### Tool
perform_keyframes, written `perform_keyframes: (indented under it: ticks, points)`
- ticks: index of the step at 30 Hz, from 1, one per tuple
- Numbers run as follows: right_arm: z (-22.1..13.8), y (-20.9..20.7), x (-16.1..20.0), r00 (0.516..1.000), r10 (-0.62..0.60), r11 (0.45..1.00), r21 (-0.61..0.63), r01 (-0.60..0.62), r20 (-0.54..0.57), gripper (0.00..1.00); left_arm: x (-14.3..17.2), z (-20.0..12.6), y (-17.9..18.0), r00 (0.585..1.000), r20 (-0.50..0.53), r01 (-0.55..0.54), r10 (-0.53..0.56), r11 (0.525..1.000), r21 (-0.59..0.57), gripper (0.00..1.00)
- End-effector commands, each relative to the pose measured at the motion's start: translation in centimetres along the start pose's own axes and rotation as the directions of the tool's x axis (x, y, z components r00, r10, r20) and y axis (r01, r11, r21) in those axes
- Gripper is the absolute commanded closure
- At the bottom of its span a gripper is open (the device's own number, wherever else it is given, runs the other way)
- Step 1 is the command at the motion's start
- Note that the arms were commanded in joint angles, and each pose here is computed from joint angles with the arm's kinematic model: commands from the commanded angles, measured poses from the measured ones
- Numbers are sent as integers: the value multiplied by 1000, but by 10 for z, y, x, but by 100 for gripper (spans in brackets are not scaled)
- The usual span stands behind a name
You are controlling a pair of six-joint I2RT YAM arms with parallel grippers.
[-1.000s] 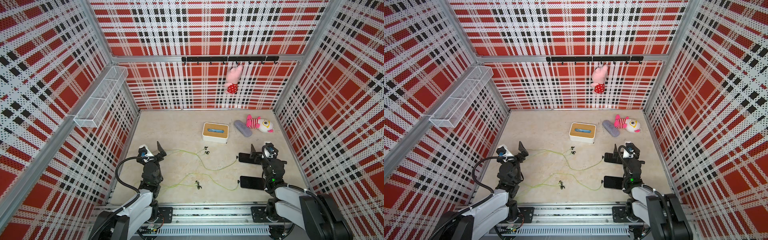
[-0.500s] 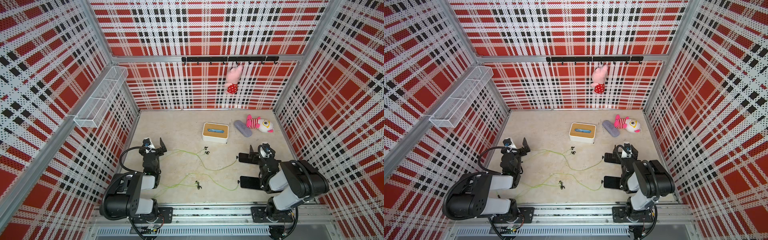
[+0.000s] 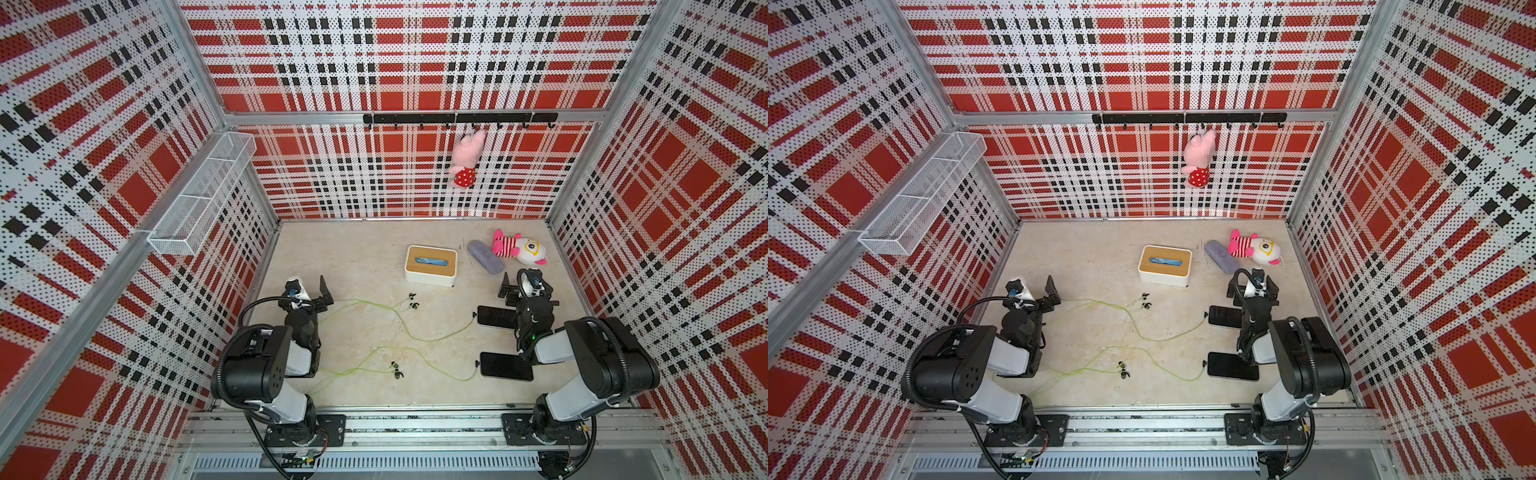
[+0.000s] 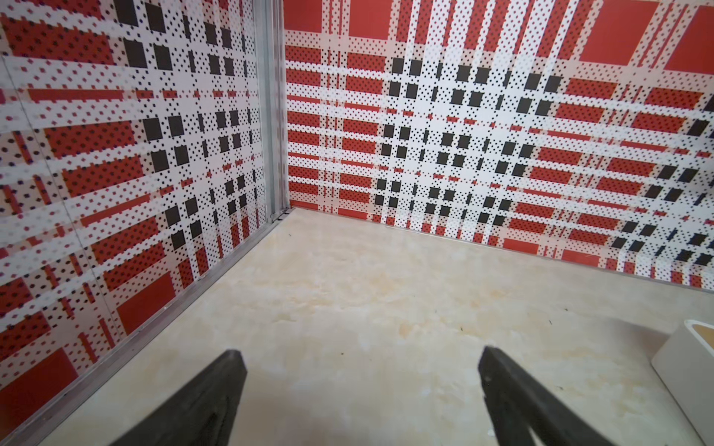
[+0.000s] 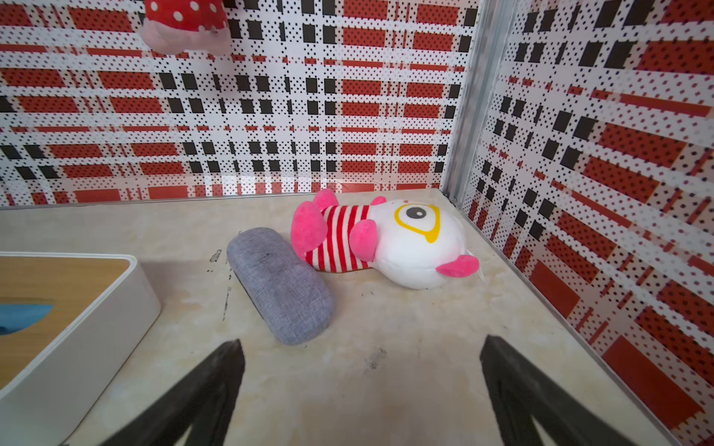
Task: Plug wired earphones into phones
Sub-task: Reset both arms
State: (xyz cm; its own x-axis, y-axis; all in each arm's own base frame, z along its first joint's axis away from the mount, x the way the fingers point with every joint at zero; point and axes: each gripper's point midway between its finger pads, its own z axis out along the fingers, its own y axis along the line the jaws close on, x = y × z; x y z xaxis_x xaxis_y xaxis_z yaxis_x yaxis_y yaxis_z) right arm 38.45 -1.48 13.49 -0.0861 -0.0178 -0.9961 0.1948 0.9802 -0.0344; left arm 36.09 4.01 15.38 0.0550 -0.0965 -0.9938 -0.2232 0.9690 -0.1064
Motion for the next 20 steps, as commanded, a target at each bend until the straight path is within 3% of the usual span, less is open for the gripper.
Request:
perform_keyframes:
  ticks: [1,20]
  points:
    - [0,-10,1,1000,15,999,48,-15,-11,0,-9,3,4,999,36,12,-10,999,-34,2]
    - [-1,-8,2,1000,9,1000,28,-8,-12,0,-8,5,3,1000,30,-1,2,999,-38,2]
